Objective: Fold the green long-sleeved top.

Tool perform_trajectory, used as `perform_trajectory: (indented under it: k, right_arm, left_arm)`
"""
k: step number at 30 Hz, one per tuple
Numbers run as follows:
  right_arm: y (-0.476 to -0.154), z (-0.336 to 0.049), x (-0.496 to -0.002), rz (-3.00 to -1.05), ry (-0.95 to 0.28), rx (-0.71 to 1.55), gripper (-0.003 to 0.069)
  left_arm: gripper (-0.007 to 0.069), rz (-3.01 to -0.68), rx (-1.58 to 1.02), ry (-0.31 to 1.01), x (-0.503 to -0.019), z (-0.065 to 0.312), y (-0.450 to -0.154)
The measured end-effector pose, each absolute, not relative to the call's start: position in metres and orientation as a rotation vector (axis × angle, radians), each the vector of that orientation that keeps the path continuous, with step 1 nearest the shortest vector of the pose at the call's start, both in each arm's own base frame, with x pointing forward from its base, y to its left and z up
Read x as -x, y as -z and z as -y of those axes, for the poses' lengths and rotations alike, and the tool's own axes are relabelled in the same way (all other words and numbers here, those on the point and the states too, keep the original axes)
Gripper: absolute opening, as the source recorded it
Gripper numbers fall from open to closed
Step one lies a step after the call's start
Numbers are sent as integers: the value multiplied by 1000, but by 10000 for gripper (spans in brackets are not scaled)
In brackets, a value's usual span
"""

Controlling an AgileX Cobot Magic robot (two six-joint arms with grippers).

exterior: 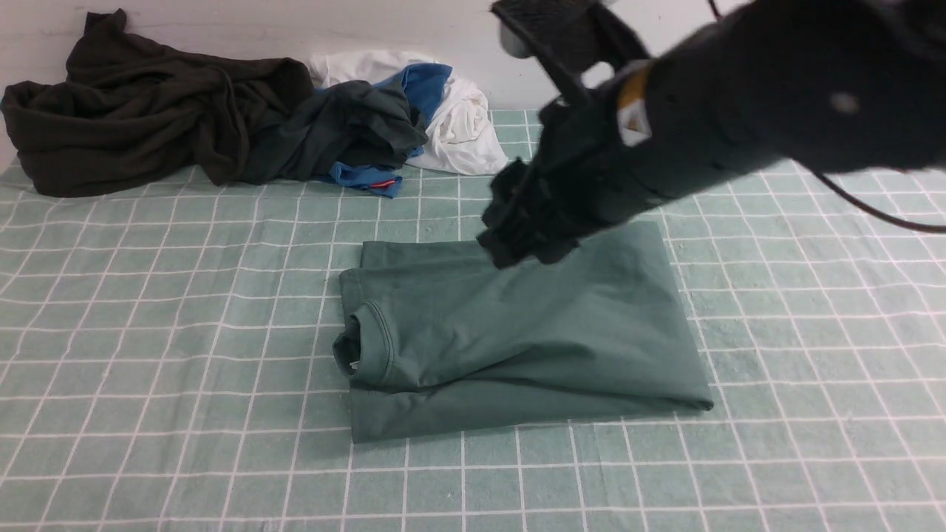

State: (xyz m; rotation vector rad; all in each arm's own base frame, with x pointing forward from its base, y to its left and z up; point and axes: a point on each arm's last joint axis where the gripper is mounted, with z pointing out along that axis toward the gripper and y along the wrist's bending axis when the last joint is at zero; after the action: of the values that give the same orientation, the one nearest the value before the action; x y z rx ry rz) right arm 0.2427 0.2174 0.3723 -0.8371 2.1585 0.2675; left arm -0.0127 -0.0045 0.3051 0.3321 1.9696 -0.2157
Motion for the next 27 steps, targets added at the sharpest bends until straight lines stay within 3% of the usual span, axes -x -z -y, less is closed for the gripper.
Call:
perform_trajectory:
  k: [3, 4, 8, 10, 16, 27]
  right_arm:
    - [-384, -184, -206, -2069, -310, 805, 224]
    - [-381, -182, -204, -2073, -312, 806, 224]
    - [-389, -134, -151, -1912, -393, 741, 49]
    - [-391, -118, -133, -1845, -422, 714, 10]
    - [-386, -78, -90, -1701, -472, 655, -13]
    - [-373, -68, -78, -1738, -498, 646, -14]
  left_arm:
    - [-3, -1970, -332, 216, 13, 5, -305]
    - [-3, -1970, -332, 216, 13, 5, -305]
    - [-3, -1970, -332, 216, 13, 5, -305]
    - [-3, -1970, -332, 216, 13, 5, -305]
    - [-3, -1970, -332, 216, 13, 5, -305]
    - [-3, -1970, -332, 216, 13, 5, -305]
